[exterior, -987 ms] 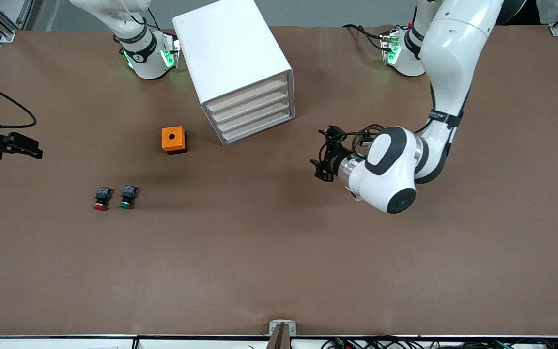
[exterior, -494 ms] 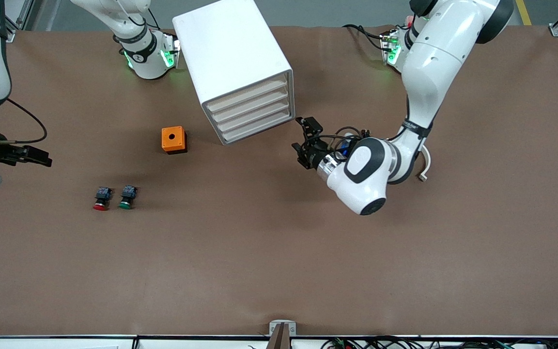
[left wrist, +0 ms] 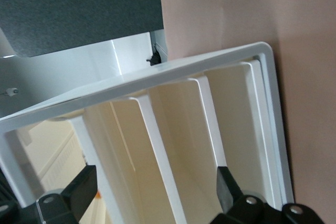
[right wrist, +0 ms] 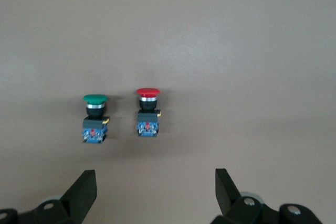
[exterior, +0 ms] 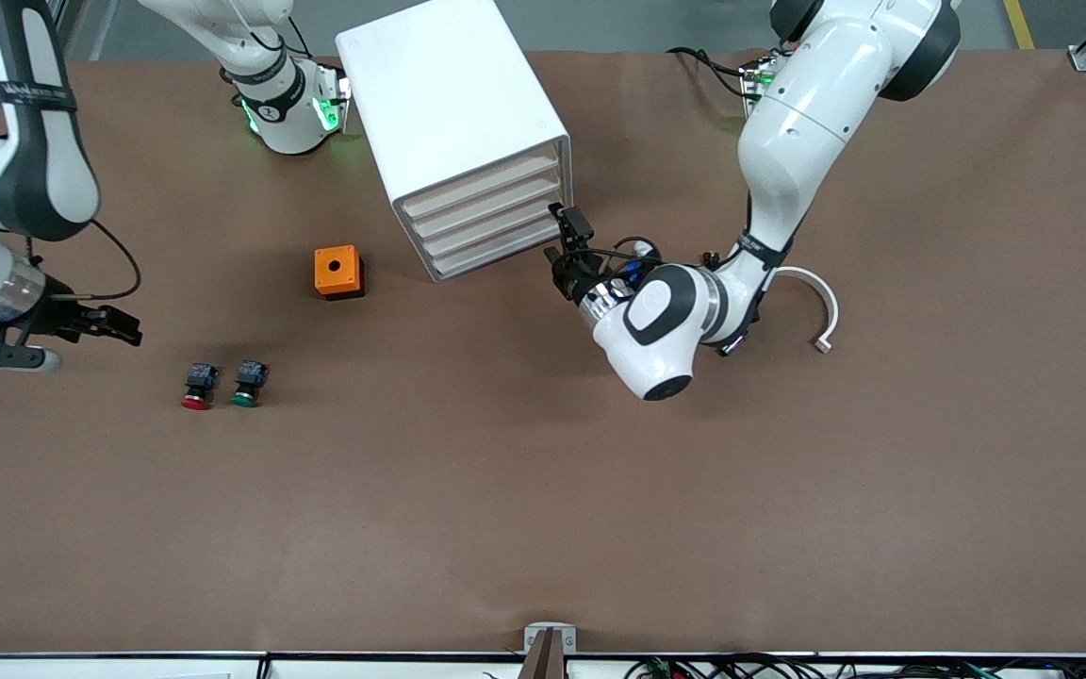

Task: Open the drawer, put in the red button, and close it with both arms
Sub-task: 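Pull the drawer open with the left gripper while the right gripper reaches the button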

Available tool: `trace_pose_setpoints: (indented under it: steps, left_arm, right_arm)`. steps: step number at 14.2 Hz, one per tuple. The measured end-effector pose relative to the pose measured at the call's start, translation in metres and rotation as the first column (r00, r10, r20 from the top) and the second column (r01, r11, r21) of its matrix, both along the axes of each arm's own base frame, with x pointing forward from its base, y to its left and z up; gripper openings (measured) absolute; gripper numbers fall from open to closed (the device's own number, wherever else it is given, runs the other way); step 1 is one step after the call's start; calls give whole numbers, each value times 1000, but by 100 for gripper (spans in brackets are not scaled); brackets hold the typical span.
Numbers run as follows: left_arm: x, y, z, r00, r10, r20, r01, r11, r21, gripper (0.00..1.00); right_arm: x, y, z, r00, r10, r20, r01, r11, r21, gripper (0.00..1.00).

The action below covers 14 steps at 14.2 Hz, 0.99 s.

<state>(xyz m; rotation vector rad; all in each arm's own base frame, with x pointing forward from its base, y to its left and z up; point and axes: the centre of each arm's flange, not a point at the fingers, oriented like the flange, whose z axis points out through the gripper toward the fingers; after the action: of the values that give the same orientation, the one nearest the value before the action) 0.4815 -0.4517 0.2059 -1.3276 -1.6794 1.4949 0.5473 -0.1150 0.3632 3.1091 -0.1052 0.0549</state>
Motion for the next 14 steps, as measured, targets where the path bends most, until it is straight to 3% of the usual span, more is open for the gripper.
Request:
trace_pose_setpoints:
  steps: [2, 4, 10, 11, 14]
  left_arm:
    - [-12, -9, -8, 999, -22, -25, 23, 1000, 18, 93]
    - [-28, -20, -11, 997, -60, -50, 62, 998, 26, 76]
    - [-79, -45, -28, 984, -147, -103, 153, 987, 52, 74]
    - [-82, -47, -29, 983, -152, -105, 158, 986, 53, 69]
    - [-91, -54, -30, 980, -162, -113, 169, 985, 48, 37]
  right_arm:
    - [-8, 3, -23, 999, -17, 33, 17, 1000, -4, 100]
    - [-9, 8, -42, 998, -34, 46, 34, 999, -3, 100]
    - [2, 27, -124, 997, -43, 59, 43, 999, 1, 100]
    - [3, 26, -134, 997, -44, 66, 44, 999, 0, 100]
    - [1, 24, -154, 997, -53, 63, 53, 999, 0, 100]
